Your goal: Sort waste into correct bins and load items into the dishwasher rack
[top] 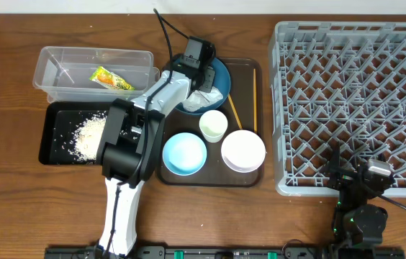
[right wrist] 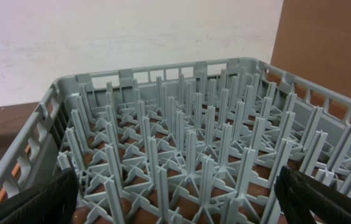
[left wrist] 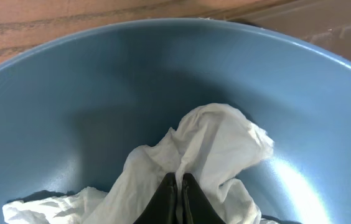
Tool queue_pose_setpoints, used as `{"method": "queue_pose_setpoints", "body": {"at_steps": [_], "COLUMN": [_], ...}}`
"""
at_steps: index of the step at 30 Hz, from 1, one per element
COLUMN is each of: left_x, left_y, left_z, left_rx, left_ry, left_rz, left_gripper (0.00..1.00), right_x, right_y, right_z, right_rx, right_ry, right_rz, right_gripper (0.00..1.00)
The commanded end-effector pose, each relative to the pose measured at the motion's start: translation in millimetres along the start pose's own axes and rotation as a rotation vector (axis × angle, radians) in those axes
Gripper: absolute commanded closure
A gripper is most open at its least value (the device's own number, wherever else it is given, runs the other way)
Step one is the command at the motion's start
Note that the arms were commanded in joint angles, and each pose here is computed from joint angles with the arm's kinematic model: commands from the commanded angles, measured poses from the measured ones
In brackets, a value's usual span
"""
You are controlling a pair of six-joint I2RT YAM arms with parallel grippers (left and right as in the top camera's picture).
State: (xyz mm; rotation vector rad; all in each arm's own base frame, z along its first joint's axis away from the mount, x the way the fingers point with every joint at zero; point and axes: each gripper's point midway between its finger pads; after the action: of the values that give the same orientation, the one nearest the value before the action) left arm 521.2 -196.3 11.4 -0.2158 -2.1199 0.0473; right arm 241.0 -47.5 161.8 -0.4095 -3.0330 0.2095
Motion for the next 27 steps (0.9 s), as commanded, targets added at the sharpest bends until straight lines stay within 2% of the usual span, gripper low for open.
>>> {"method": "queue_pose_setpoints", "body": {"at_steps": [1,9,14,20,27], "left_x": [9,81,116,130,130], "left_y": [-1,-11,-13,-11,-10], "left_z": [-7,-50,-57,-54,-48], "left_rx": [0.007,0.071,0.093,0.093,0.092], "left_ry": [-0.012,-0.125,-0.140,-0.126,-0.104], "left_rz": [0.006,0.041,0.050,0.046,0.039], "left_gripper": [0.94,0.94,0.94,0.93,0.89], "right_x": [0,0,0,0,0], "right_y": [2,2,2,2,2], "right_z": [1,1,1,1,2], "right_rx": [-0.010,-0.010,-0.010,-0.010,-0.010], "right_ry": [0.005,0.005,0.005,0.005,0.007], "right_rz": [-0.009,-0.009,-0.009,-0.009,-0.009], "right_gripper": [0.01,0.01,0.01,0.01,0.01]}}
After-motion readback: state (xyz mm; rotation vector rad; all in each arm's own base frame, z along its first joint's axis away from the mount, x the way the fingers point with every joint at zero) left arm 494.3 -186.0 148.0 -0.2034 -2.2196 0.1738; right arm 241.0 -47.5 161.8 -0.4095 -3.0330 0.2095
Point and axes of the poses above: each gripper's point midway between its finger pads, its own x axis back along the fingers, its own y axis along the line the jaws close on, z = x × y, and after that the axes turned 11 degrees about x, right-handed
